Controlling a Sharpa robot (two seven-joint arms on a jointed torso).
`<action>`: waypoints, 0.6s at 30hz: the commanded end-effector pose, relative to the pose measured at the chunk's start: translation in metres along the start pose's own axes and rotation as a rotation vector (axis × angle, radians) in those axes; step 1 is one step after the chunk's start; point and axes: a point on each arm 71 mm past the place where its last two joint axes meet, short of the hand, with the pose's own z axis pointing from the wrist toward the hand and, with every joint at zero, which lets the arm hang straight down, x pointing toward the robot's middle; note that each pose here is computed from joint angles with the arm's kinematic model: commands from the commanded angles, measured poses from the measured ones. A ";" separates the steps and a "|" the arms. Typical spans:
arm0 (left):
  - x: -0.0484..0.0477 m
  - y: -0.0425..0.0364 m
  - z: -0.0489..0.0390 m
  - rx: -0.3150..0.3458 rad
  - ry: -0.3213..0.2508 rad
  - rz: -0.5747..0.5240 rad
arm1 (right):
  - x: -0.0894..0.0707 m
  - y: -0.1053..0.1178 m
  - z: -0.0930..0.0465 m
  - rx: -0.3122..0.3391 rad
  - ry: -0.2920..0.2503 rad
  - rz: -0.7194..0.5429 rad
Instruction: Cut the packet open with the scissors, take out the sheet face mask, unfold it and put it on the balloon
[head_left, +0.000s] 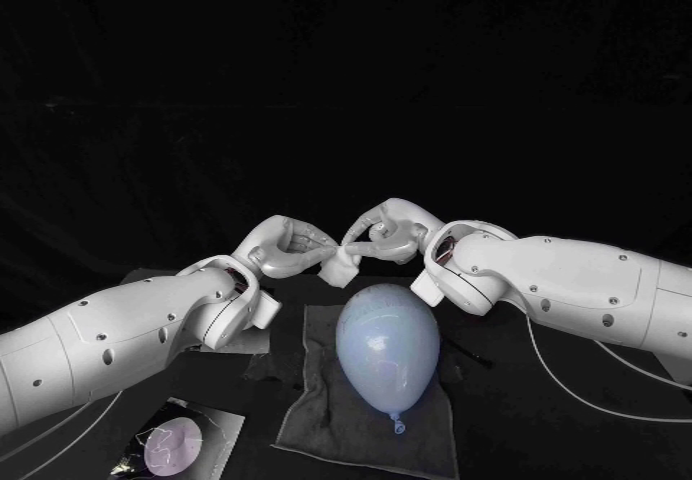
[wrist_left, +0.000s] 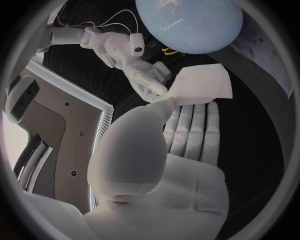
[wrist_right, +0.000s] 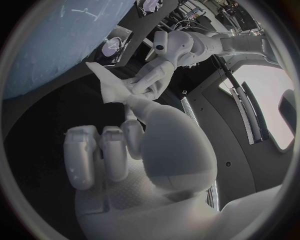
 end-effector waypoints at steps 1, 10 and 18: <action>0.0011 -0.0030 0.0012 0.021 0.004 -0.008 | 0.001 0.001 0.000 -0.007 0.016 -0.016; 0.0053 -0.0045 0.0016 0.032 0.041 0.018 | 0.002 0.001 0.000 -0.012 0.019 -0.019; 0.0067 -0.0050 0.0025 0.037 0.046 0.030 | 0.003 0.002 0.000 -0.013 0.029 -0.018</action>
